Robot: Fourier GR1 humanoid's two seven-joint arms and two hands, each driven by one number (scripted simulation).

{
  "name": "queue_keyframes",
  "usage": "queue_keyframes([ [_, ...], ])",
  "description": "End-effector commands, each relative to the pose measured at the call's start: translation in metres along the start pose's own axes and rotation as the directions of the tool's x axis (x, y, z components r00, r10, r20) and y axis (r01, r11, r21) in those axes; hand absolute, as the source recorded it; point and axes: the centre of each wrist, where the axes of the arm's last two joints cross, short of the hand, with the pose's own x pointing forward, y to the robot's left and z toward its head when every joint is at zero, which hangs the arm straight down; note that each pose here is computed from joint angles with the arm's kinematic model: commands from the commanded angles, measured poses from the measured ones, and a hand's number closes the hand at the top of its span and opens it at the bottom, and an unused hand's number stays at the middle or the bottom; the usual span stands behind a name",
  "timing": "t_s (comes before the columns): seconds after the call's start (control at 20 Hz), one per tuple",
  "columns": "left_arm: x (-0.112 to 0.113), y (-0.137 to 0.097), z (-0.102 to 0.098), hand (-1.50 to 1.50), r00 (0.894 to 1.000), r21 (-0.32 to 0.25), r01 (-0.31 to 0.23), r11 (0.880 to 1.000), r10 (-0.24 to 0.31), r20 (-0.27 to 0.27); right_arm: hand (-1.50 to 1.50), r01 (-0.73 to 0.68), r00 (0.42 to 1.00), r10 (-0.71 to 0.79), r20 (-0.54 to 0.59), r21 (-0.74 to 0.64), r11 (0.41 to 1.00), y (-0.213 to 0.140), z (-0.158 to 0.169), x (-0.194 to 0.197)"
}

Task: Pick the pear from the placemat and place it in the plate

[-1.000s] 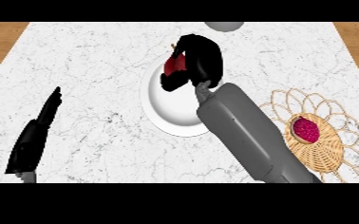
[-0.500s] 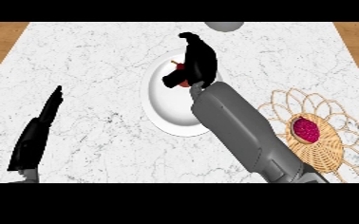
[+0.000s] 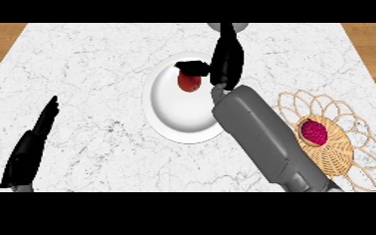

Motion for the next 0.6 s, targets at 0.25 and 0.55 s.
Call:
queue_keyframes([
  [0.25, 0.004, -0.010, 0.015, 0.00, 1.000, 0.005, 0.000, 1.000, 0.000, -0.007, -1.50, 0.284, 0.959, -0.281, 0.043, -0.162, 0.945, -0.088, 0.005, -0.053],
  [0.55, -0.008, -0.006, 0.011, 0.00, 1.000, 0.013, 0.011, 1.000, -0.011, 0.006, -1.50, 0.284, 0.953, -0.270, 0.134, -0.099, 0.954, -0.159, 0.027, -0.107],
])
